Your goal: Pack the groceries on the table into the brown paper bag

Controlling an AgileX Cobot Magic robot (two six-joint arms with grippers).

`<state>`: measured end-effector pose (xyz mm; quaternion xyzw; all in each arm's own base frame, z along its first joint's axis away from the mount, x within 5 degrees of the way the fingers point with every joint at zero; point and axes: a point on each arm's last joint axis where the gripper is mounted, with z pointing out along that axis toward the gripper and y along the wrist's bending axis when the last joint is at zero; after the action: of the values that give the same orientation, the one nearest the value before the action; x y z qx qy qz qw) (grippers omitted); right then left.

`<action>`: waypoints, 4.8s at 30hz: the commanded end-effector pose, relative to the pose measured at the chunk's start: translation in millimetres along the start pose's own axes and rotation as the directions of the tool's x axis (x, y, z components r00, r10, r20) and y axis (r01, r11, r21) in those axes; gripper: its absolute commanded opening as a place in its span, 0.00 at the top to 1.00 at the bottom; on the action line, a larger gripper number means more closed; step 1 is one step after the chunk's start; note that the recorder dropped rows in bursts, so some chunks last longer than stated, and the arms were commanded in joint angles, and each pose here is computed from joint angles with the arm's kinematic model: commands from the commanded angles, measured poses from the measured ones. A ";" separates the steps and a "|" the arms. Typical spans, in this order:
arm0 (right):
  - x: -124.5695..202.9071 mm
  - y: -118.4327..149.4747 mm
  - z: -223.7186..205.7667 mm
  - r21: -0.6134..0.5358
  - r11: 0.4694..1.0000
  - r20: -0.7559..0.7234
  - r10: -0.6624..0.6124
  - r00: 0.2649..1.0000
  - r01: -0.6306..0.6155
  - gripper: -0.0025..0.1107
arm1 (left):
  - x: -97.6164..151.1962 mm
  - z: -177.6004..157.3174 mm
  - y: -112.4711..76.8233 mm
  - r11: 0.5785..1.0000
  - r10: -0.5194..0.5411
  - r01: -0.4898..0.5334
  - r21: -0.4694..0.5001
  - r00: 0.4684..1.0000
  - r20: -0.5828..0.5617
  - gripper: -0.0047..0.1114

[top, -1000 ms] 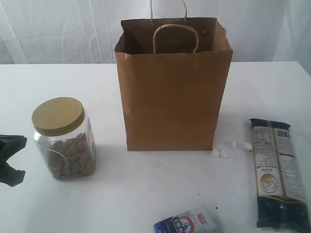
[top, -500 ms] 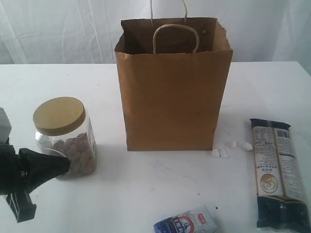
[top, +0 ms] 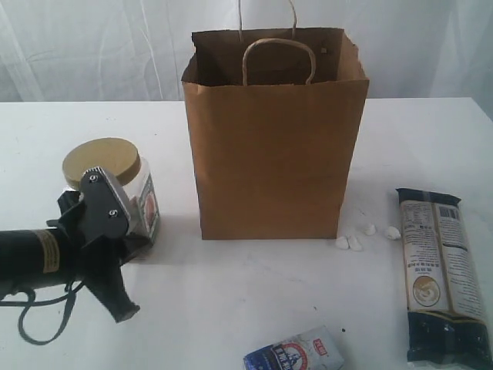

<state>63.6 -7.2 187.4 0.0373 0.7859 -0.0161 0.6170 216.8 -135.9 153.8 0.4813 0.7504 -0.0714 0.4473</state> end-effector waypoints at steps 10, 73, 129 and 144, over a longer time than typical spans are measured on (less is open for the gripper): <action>0.3 -0.6 0.2 0.010 1.000 -0.002 -0.007 1.000 0.007 0.98 | -66.0 -45.1 23.1 0.991 0.037 0.009 -0.133 0.941 0.335 0.96; 0.3 -0.6 0.2 0.010 1.000 -0.002 -0.007 1.000 0.007 0.98 | 29.6 4.4 250.5 0.693 -0.717 0.669 0.268 0.679 0.159 0.96; 0.2 -0.7 0.1 0.010 1.000 0.001 0.015 1.000 -0.015 0.98 | -20.6 28.9 29.0 1.000 0.006 -0.006 0.000 0.998 -0.061 0.96; 0.2 -0.7 0.1 0.010 1.000 0.001 0.015 1.000 -0.015 0.98 | -64.1 -50.5 66.2 0.948 -0.085 0.131 -0.289 0.982 0.169 0.96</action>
<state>63.6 -7.2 187.4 0.0420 0.7857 -0.0124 0.6171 262.7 -125.1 232.3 0.3671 0.7424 -0.0265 0.5597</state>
